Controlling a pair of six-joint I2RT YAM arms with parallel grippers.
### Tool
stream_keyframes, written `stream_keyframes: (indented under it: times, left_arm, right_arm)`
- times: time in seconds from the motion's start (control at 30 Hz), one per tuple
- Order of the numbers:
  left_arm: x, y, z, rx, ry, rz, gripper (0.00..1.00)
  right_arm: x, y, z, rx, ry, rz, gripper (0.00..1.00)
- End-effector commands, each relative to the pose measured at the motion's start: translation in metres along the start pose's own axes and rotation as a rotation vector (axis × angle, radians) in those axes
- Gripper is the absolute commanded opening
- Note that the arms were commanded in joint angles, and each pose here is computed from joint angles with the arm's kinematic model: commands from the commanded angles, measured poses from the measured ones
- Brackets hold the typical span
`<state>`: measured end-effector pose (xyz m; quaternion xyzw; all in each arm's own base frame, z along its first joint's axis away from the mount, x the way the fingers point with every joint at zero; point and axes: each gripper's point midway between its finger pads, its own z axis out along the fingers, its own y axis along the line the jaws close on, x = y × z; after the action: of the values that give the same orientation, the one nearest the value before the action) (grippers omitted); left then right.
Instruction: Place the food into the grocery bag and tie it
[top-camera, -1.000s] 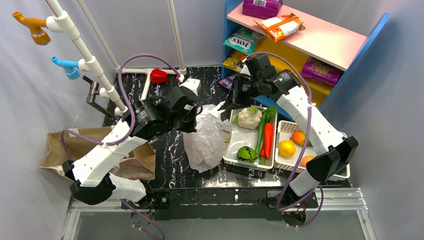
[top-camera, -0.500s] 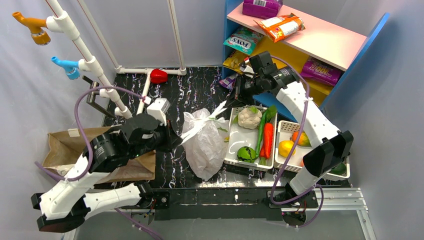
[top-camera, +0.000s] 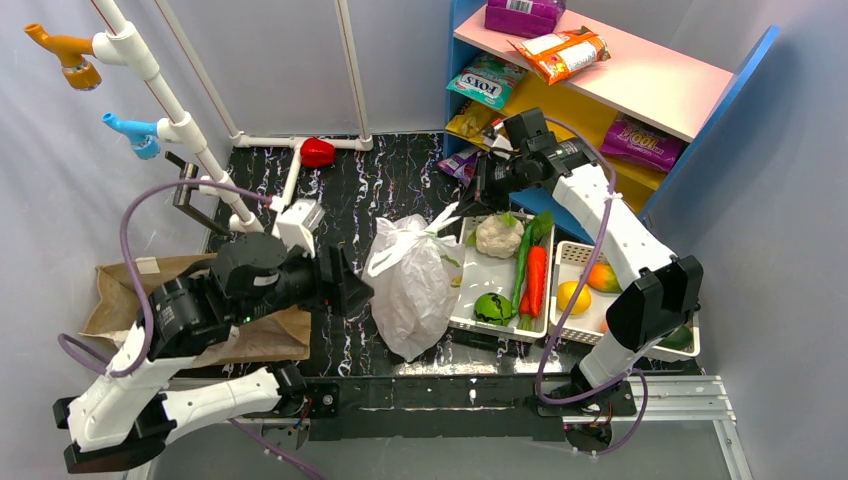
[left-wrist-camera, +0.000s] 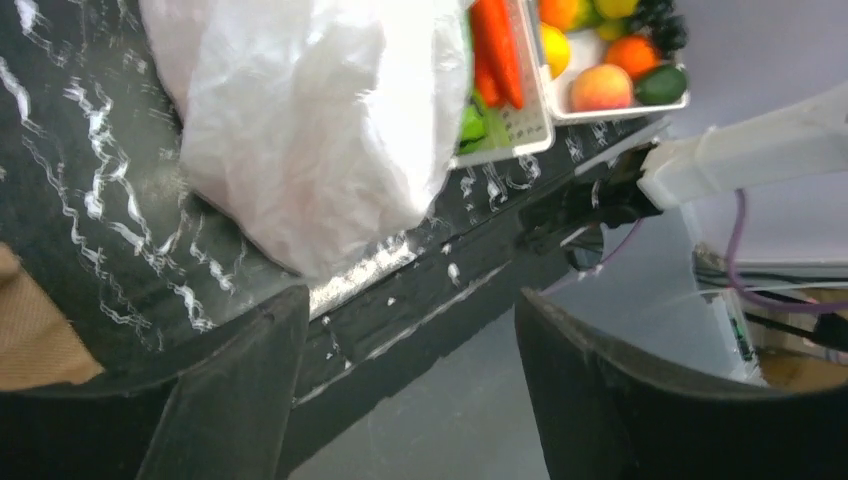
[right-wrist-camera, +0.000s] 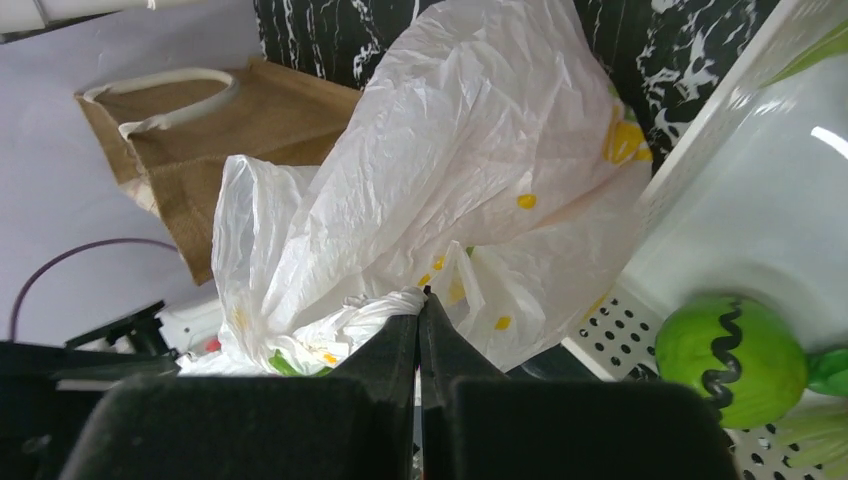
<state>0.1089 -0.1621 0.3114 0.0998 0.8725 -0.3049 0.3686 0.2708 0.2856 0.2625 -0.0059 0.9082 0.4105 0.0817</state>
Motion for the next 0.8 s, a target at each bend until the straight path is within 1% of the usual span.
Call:
stream_keyframes:
  times: [0.0,0.07,0.17,0.2,0.27,0.3,0.4,0.53,0.57,0.63,0.7,0.77]
  left_arm:
    - [-0.022,-0.028,0.000,0.036,0.064,0.104,0.79]
    - [-0.030,-0.037,0.008,0.025,0.101,0.139,0.83]
    - [-0.043,-0.046,0.019,0.010,0.122,0.169,0.80]
    - [-0.048,-0.046,0.024,0.000,0.121,0.162,0.77]
    - [-0.058,-0.045,0.031,-0.010,0.116,0.120,0.68]
    - [-0.062,-0.043,0.036,0.010,0.139,0.062,0.60]
    - [-0.055,-0.041,0.040,0.039,0.191,0.024,0.57]
    - [-0.023,-0.036,0.041,0.072,0.305,-0.005,0.54]
    - [-0.018,-0.034,0.044,0.071,0.309,-0.012,0.51]
    - [-0.011,-0.023,0.047,0.031,0.321,-0.025,0.48]
    - [-0.014,-0.016,0.048,0.010,0.281,-0.014,0.48]
    - [-0.015,-0.014,0.050,-0.002,0.275,-0.016,0.49]
  right_arm:
    - [-0.012,0.023,-0.023,-0.007,-0.122,-0.159,0.01]
    - [-0.004,0.027,-0.023,-0.008,-0.115,-0.173,0.01]
    - [0.007,0.029,-0.021,-0.002,-0.104,-0.190,0.01]
    - [0.010,0.030,-0.020,-0.001,-0.099,-0.191,0.01]
    - [0.011,0.029,-0.020,0.001,-0.096,-0.190,0.01]
    - [0.012,0.028,-0.020,0.007,-0.095,-0.193,0.01]
    - [0.011,0.027,-0.020,0.016,-0.102,-0.190,0.01]
    - [0.009,0.027,-0.019,0.020,-0.107,-0.190,0.01]
    - [0.008,0.027,-0.019,0.020,-0.107,-0.189,0.01]
    - [0.008,0.028,-0.019,0.018,-0.105,-0.190,0.01]
    - [0.008,0.028,-0.018,0.018,-0.104,-0.191,0.01]
    - [0.008,0.027,-0.018,0.019,-0.099,-0.193,0.01]
